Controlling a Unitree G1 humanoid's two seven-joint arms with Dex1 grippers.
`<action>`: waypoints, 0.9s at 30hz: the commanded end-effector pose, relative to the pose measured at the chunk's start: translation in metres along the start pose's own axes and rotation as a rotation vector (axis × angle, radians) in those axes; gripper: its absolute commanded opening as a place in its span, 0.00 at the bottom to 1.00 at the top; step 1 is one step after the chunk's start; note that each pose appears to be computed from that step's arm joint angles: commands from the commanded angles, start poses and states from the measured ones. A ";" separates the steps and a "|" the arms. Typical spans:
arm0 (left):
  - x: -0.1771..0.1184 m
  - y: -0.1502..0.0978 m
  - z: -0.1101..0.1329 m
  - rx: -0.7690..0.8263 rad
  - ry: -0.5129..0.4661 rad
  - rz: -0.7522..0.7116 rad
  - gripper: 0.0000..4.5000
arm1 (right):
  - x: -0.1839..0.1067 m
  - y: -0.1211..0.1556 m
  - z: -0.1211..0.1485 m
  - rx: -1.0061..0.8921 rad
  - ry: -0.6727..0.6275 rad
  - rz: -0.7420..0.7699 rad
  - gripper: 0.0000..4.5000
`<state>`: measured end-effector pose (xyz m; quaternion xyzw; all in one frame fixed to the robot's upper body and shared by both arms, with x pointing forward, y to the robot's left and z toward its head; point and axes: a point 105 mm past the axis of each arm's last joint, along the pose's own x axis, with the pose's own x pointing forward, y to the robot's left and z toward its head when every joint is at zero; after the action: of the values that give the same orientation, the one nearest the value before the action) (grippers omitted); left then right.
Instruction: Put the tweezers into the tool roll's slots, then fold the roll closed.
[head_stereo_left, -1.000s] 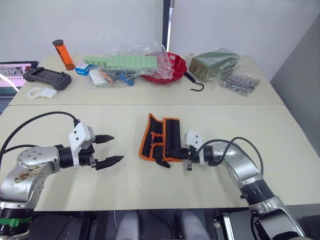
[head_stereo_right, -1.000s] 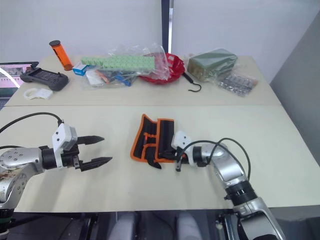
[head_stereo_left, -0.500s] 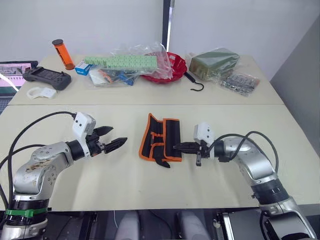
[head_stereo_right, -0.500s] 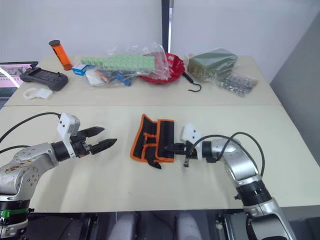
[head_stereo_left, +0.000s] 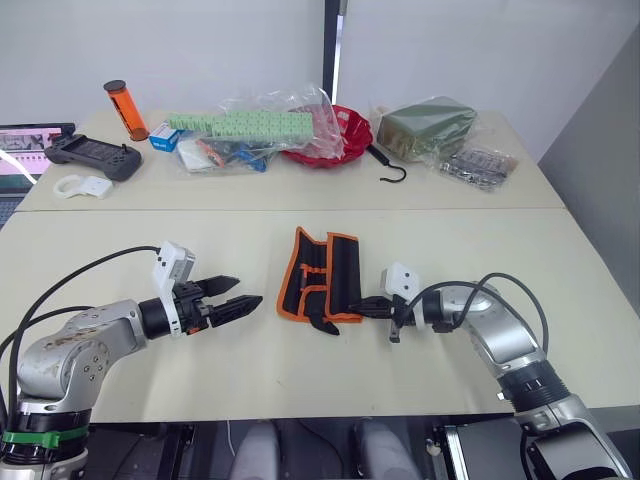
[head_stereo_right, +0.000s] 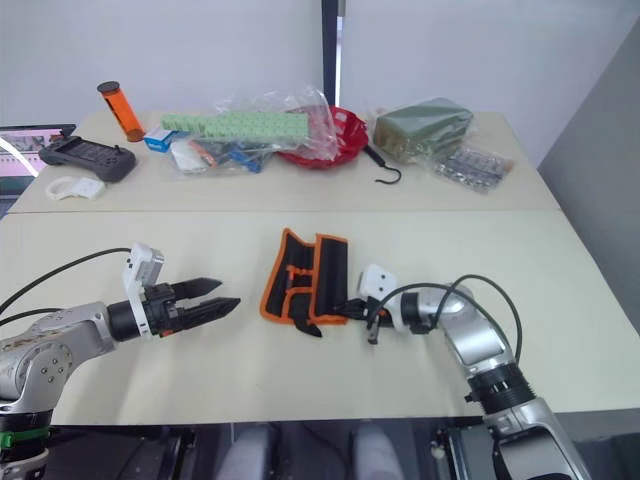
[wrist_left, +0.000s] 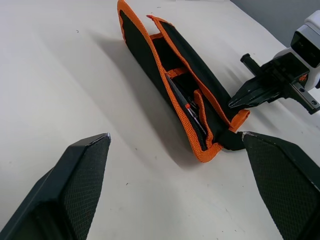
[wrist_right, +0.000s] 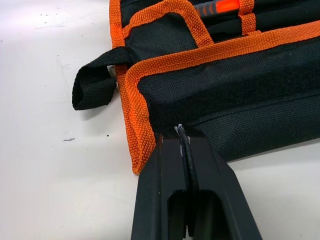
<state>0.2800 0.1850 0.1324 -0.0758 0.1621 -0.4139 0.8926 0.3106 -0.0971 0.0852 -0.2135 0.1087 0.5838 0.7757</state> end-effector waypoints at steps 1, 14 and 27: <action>0.007 -0.010 0.000 -0.008 -0.035 -0.020 1.00 | -0.001 0.002 -0.016 0.023 0.079 0.007 0.01; 0.048 -0.009 -0.018 -0.122 -0.056 0.053 1.00 | 0.000 0.003 -0.017 0.023 0.089 0.001 0.01; 0.057 -0.014 -0.019 -0.139 -0.044 0.009 0.08 | 0.001 -0.001 -0.006 0.036 0.055 -0.034 0.00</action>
<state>0.2979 0.1316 0.0973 -0.1533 0.1854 -0.3875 0.8900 0.3108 -0.0949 0.0863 -0.2176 0.1172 0.5749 0.7800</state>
